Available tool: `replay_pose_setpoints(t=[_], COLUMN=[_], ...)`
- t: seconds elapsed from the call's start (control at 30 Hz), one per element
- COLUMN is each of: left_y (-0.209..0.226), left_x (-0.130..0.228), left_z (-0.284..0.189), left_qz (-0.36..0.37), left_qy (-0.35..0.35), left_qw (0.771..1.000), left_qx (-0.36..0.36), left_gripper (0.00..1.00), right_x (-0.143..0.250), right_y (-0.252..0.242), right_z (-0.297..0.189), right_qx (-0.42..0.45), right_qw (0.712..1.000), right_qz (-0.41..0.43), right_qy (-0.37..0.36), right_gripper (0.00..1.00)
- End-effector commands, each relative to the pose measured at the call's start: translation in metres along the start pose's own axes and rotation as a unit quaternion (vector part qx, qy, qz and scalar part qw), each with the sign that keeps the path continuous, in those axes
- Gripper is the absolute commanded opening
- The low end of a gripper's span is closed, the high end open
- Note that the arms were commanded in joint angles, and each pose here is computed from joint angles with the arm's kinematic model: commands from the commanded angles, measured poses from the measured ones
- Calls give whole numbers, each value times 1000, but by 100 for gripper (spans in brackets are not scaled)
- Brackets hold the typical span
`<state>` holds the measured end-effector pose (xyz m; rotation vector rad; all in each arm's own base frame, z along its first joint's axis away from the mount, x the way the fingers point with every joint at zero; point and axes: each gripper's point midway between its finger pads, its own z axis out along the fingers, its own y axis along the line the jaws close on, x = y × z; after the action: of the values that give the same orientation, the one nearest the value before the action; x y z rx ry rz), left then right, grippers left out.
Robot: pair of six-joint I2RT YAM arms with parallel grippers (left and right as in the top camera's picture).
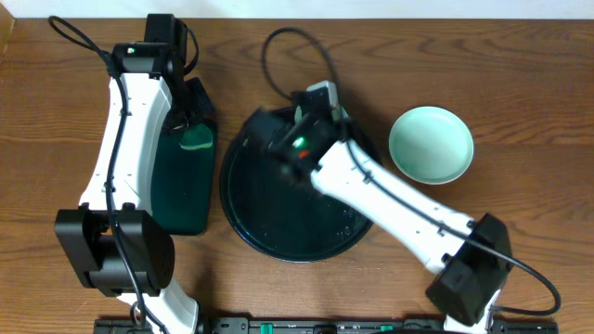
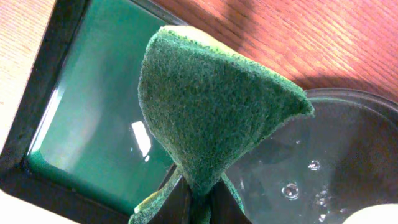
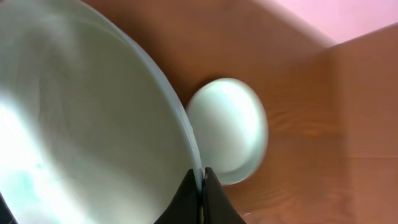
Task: Clean dirty plates on tray and stack at the side
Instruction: 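Lift the pale green plate with the right gripper and stack it on the pile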
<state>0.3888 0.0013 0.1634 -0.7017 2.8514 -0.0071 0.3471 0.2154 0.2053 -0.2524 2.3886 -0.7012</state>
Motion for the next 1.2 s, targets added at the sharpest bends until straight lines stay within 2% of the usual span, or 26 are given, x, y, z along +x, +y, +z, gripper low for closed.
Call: replay_pose_setpoints(t=[0.0,0.2,0.33,0.4,0.6,0.7,0.77,0.8,0.9,1.03,1.13,1.17], left_y=[4,5,5,5,8,9,9,9,9,9,9,9], left_x=[0,1,2,4,10,11,11,11,11,11,11,11], left_z=[2,2,2,2,6,7,7,7,7,7,7,7], left_qz=[6,6,7,8,9,8,9,9,9,11,20,21], left_qy=[0,1,3,6,18,20,20,20,20,20,20,20], left_qw=[1000,1000,1000,1000,1000,1000,1000,1000,1000,999,999,999], left_qx=[-11,-12,-12,-14,-20,-22,-22,-22,-22,-22,-22,-22], left_gripper=[7,7,7,7,7,7,7,7,7,7,7,7], right_x=[14,12,8,10,31,65,84,106,134,149,140,131], right_y=[41,45,25,4,-93,-150,-168,-181,-187,-178,-165,-155], right_z=[6,15,22,32,91,135,152,172,200,226,234,231], right_qx=[-221,-388,-454,-460,-394,-284,-243,-205,-172,-166,-194,-225], right_qw=[968,910,876,868,874,886,883,878,871,873,874,875], right_qz=[-85,-50,0,33,159,234,264,293,321,335,340,329], right_qy=[88,141,165,184,238,283,302,320,330,313,288,276], right_gripper=[1,1,1,1,1,1,1,1,1,1,11,21])
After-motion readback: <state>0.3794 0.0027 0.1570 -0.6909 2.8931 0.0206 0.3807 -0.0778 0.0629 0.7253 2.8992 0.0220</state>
